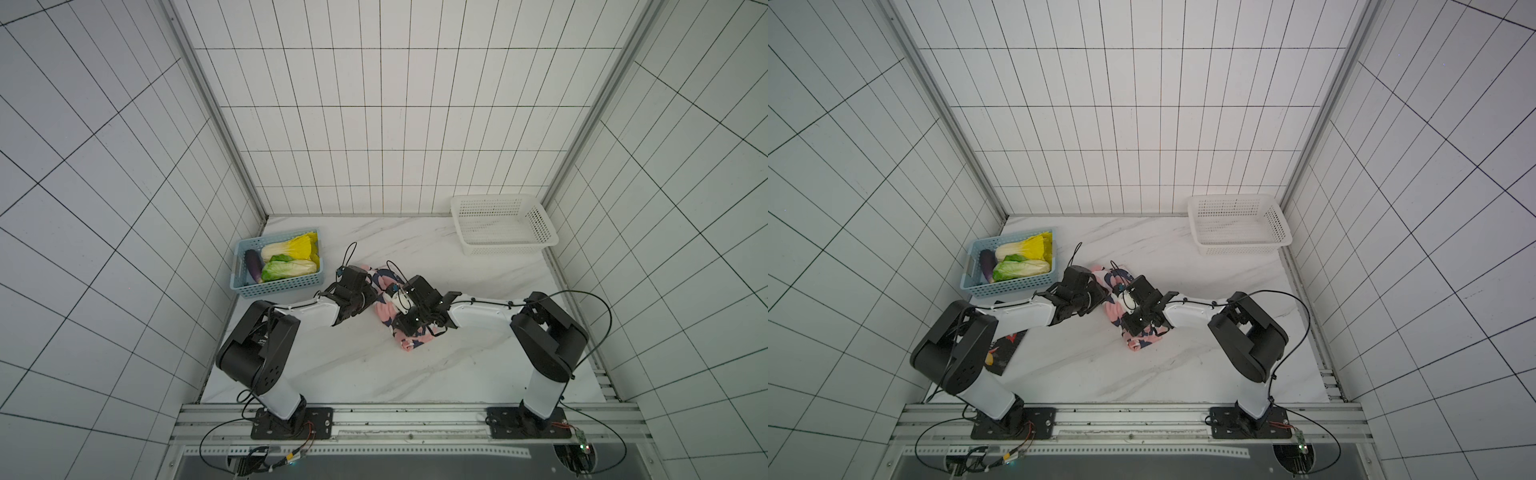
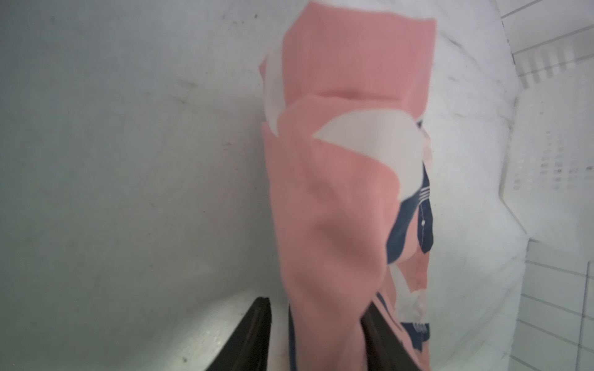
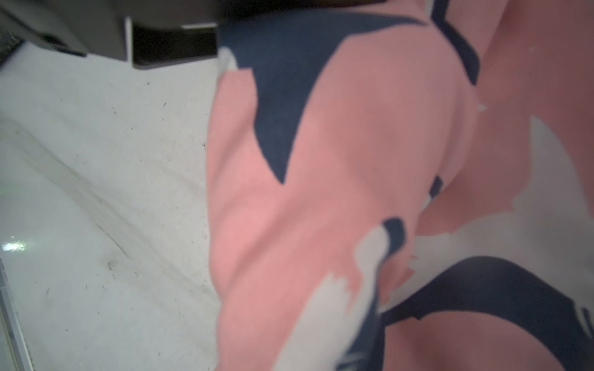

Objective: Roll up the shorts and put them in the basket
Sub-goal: Roll the shorts at the center of the board.

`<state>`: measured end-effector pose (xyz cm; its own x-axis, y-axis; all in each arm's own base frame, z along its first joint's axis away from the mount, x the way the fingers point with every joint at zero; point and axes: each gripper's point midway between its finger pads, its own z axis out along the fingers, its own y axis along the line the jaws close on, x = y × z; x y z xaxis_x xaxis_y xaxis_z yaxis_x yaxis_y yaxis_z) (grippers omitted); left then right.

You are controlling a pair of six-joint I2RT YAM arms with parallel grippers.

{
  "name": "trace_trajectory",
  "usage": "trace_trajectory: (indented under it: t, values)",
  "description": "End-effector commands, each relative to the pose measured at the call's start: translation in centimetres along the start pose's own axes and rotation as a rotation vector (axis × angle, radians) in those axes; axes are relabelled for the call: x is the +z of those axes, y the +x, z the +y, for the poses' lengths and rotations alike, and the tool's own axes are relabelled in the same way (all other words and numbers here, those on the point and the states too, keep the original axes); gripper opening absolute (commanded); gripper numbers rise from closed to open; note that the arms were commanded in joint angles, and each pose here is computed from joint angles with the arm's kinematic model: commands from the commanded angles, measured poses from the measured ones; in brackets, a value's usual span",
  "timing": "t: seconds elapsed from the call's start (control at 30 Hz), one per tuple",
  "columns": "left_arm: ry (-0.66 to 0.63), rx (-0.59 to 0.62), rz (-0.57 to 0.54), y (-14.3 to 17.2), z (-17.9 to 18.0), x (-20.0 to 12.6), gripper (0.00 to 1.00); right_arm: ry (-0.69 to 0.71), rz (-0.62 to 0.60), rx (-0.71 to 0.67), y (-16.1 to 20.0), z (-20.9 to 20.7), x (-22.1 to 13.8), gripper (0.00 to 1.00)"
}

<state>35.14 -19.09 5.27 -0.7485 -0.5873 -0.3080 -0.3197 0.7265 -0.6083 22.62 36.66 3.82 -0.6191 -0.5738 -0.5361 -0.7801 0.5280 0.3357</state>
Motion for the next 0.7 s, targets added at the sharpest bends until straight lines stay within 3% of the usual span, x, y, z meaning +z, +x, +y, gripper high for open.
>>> trace_trajectory:
  t: [0.0,0.13,0.3,0.53,0.67]
  values:
    - [0.047,0.045,-0.069,-0.9,-0.7,-2.1,0.63,-0.219,-0.058,0.149,-0.5,1.1,0.0,0.14]
    - [0.14,0.048,-0.13,-1.6,-1.2,-3.8,0.71,-0.379,-0.152,0.278,-1.2,0.7,-0.9,0.14]
    - [0.236,0.072,-0.1,-0.8,-2.2,-3.5,0.72,-0.574,-0.292,0.444,-2.4,-0.7,-2.2,0.15]
    - [0.365,0.077,-0.109,-0.7,-4.1,-2.0,0.74,-0.697,-0.385,0.58,-2.3,-2.2,-2.8,0.16]
    - [0.428,0.083,-0.119,-0.8,-5.4,-1.1,0.75,-0.69,-0.369,0.621,-1.3,-3.1,-2.0,0.16]
